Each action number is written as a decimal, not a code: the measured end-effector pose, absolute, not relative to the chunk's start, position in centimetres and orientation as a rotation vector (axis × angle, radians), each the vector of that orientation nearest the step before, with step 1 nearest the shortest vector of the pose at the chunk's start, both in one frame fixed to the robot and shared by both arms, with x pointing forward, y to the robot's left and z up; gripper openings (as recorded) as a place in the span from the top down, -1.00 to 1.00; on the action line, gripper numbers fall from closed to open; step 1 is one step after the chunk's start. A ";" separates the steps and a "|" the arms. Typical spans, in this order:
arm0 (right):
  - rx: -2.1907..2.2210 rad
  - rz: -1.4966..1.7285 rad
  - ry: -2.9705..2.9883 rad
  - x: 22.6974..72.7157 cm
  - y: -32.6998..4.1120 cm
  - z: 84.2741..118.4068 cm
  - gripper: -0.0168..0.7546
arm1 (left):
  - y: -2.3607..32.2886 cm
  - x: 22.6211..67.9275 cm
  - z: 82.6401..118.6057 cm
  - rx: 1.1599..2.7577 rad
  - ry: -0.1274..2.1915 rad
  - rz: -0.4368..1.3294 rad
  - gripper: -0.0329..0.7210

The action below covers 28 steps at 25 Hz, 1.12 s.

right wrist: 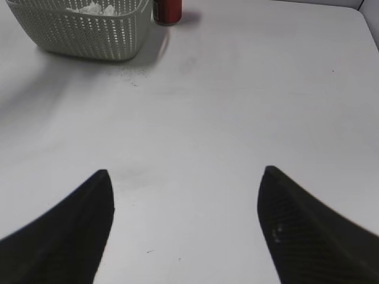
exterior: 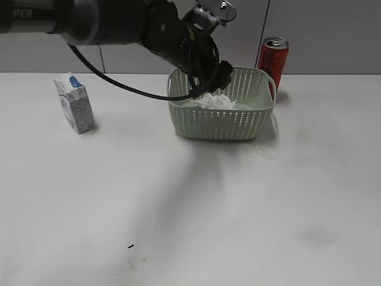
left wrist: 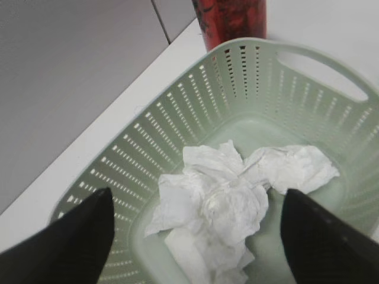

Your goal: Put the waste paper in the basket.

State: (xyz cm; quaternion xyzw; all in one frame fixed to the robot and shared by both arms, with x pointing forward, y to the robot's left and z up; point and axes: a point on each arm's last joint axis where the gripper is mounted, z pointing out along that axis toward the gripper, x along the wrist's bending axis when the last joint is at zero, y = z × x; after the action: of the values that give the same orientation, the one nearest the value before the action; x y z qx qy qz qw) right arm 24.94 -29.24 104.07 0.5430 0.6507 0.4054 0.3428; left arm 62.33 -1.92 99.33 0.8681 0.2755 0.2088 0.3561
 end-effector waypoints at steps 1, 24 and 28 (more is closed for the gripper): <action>1.411 1.054 1.691 24.9 -29.2 104.1 -0.53 | -1.6 62.1 100.0 2.253 0.716 0.530 -0.83; 1.411 1.054 1.691 24.9 -29.2 104.1 -0.53 | 22.5 61.6 108.6 2.274 1.720 0.214 -0.65; 1.411 1.054 1.691 24.9 -29.2 104.1 -0.53 | 24.5 59.0 109.2 2.260 1.778 0.227 -0.65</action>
State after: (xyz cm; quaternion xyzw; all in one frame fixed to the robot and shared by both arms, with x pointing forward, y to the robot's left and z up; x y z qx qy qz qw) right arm 24.94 -29.24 104.07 0.5430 0.6507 0.4054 0.3428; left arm 59.02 24.53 109.21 0.7771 0.6113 0.0781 0.1283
